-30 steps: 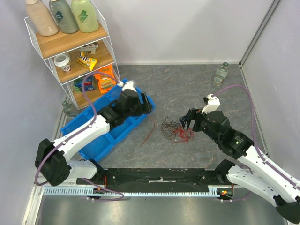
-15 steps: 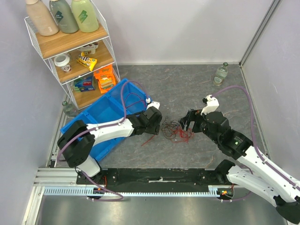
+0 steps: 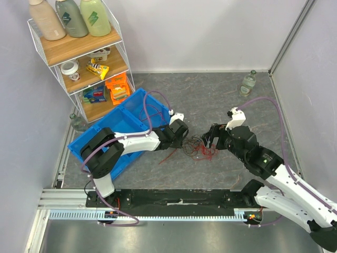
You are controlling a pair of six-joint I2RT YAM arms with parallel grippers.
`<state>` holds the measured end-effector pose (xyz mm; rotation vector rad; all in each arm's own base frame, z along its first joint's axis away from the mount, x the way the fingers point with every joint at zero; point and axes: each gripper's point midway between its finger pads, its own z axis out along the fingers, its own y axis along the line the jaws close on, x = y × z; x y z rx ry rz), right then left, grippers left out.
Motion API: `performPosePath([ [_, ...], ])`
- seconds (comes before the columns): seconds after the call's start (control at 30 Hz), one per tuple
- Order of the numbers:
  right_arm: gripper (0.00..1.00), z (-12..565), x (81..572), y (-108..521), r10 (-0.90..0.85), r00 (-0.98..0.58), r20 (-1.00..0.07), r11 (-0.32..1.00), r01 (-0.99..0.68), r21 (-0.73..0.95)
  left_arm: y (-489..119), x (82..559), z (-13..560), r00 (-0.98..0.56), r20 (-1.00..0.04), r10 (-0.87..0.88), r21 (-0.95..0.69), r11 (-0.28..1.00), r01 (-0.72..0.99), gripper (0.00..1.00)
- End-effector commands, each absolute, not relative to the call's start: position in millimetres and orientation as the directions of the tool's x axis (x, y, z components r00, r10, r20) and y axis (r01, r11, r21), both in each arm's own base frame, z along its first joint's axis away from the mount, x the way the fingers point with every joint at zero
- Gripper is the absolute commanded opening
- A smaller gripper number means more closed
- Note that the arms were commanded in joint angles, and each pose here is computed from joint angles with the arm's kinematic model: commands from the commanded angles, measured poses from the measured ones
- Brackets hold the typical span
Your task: Untangle the cables
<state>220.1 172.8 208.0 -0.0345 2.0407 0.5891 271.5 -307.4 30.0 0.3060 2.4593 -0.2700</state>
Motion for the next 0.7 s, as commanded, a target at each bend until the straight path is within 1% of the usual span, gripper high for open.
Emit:
performPosePath([
  [0.0,0.91,221.9,221.3,169.8,0.251,-0.490,-0.834,0.873,-0.257,0.414,-311.6,291.4,41.2,-0.752,-0.659,0.018,-0.153,0.976,0.158,0.45],
  [0.1,0.91,221.1,219.0,170.6,0.256,-0.497,-0.829,0.868,-0.260,0.424,-314.4,287.6,35.3,-0.769,-0.639,0.001,-0.173,0.974,0.145,0.40],
  [0.2,0.91,220.5,218.5,171.7,0.246,-0.502,-0.829,0.868,-0.267,0.419,-314.4,286.0,26.4,-0.779,-0.627,-0.013,-0.177,0.976,0.126,0.39],
  [0.3,0.91,222.0,220.7,172.1,0.249,-0.495,-0.832,0.869,-0.266,0.418,-312.2,288.1,18.0,-0.780,-0.625,-0.015,-0.160,0.981,0.109,0.34],
  [0.37,0.91,225.4,222.3,176.0,0.244,-0.501,-0.830,0.866,-0.273,0.419,-310.0,290.0,19.1,-0.777,-0.629,-0.004,-0.143,0.984,0.111,0.25],
  [0.4,0.92,229.0,222.9,177.8,0.243,-0.499,-0.832,0.863,-0.281,0.421,-307.9,291.0,22.0,-0.770,-0.638,-0.002,-0.133,0.985,0.108,0.18],
  [0.43,0.91,229.6,222.6,178.4,0.240,-0.501,-0.832,0.861,-0.285,0.420,-305.9,292.6,26.9,-0.762,-0.647,-0.009,-0.133,0.986,0.102,0.06],
  [0.47,0.91,228.9,222.5,178.9,0.240,-0.501,-0.831,0.861,-0.286,0.421,-303.5,293.9,34.6,-0.749,-0.662,-0.014,-0.134,0.986,0.100,0.03],
  [0.6,0.91,219.9,217.0,172.7,0.264,-0.504,-0.822,0.858,-0.267,0.439,-294.8,298.0,74.2,-0.676,-0.734,-0.073,-0.190,0.976,0.101,0.02],
  [0.67,0.92,219.6,215.3,171.6,0.271,-0.502,-0.822,0.855,-0.267,0.445,-292.3,305.4,100.4,-0.614,-0.782,-0.109,-0.243,0.960,0.139,0.02],
])
